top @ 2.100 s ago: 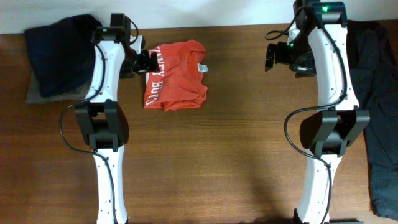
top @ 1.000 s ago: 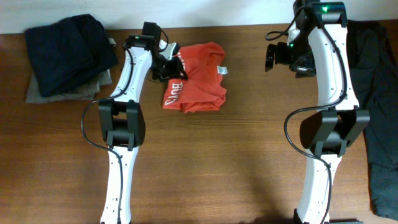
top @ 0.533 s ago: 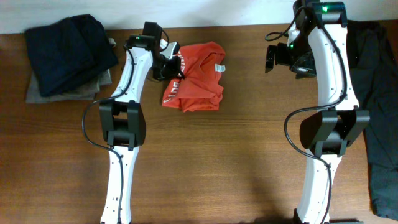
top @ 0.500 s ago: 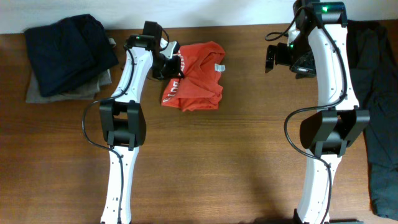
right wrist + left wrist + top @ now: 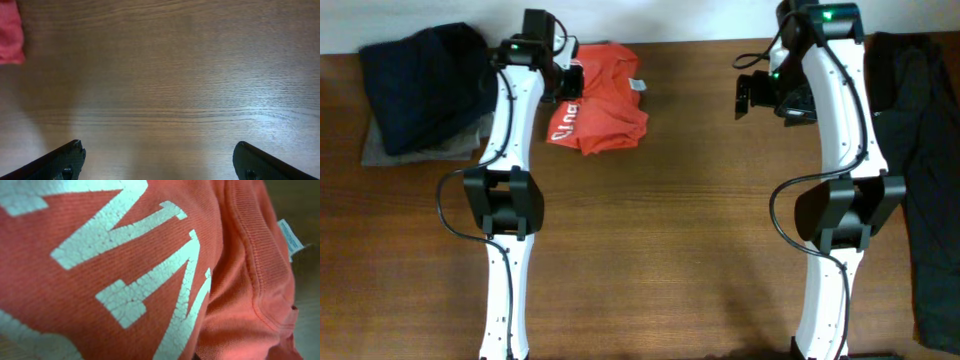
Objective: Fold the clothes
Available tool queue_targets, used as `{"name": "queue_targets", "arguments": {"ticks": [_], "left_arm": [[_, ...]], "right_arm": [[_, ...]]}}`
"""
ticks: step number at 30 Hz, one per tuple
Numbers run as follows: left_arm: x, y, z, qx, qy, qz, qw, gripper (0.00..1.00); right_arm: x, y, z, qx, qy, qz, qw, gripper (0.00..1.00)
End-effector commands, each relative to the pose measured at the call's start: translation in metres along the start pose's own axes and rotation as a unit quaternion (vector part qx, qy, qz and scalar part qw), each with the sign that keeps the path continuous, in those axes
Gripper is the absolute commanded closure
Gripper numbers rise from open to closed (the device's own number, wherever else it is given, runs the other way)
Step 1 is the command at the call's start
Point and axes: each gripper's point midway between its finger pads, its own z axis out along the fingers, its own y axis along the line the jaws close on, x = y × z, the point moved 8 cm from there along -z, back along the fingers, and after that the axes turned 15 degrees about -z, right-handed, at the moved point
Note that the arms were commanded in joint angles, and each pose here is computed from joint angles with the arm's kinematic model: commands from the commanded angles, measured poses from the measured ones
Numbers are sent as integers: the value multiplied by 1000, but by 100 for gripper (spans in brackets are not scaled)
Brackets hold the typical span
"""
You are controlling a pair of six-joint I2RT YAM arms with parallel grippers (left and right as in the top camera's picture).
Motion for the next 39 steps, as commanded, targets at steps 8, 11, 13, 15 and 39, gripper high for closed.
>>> {"name": "queue_targets", "arguments": {"ticks": [8, 11, 13, 15, 39], "left_arm": [[-27, 9, -66, -19, -74, 22, 997, 99], [-30, 13, -84, -39, -90, 19, 995, 99], [-32, 14, -99, -46, -101, 17, 994, 99], [-33, 13, -112, -45, -109, 17, 993, 99], [-62, 120, -195, -126, -206, -41, 969, 99]], "right_arm": [[0, 21, 9, -5, 14, -28, 999, 1], [0, 28, 10, -6, 15, -36, 999, 1], [0, 35, 10, -7, 16, -43, 999, 1], [0, 44, 11, -14, 16, -52, 998, 1], [67, 180, -90, -42, -100, -224, 969, 1]]}}
